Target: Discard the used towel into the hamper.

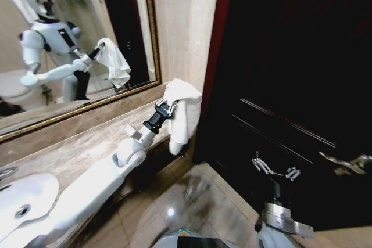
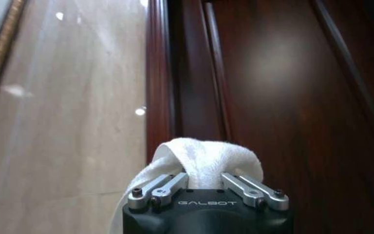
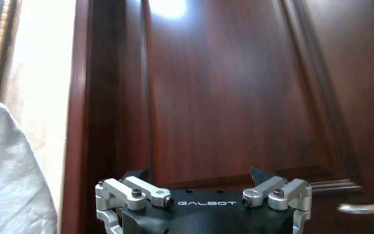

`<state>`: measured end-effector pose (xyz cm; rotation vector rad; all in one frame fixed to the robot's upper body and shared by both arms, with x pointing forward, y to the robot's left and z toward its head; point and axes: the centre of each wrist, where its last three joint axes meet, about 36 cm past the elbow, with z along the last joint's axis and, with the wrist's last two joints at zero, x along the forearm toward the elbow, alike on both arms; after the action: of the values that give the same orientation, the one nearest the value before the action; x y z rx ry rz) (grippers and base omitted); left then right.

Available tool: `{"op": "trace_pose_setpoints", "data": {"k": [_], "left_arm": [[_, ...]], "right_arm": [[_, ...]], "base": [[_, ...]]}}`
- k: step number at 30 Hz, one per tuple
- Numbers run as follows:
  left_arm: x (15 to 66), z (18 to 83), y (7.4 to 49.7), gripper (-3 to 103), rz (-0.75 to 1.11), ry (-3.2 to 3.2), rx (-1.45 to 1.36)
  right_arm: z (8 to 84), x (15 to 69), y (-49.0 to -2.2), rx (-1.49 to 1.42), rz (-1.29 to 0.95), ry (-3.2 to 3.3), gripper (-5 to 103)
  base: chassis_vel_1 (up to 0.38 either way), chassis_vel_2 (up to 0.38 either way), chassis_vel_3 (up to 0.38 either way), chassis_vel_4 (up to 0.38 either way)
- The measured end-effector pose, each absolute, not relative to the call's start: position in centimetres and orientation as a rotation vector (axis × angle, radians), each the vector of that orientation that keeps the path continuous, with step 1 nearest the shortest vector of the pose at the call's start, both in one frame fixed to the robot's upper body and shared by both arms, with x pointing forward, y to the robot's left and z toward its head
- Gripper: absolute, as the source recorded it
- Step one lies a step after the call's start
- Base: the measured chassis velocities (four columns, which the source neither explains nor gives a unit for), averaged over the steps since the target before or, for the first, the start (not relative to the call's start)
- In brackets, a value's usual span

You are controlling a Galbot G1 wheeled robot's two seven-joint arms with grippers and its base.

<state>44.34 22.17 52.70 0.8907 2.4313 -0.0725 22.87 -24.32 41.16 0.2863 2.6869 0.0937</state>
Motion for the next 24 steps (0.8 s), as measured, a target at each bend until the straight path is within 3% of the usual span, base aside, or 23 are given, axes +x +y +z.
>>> {"op": "trace_pose_setpoints", "data": {"k": [24], "left_arm": [[44.42,52.59,22.15,8,-0.079,2.433,0.885]], "right_arm": [[41.01,23.19,-24.58,0.281,0.084,2.687,100]], "base": [[-0.123,-0.124,-0.131,-0.117]]}}
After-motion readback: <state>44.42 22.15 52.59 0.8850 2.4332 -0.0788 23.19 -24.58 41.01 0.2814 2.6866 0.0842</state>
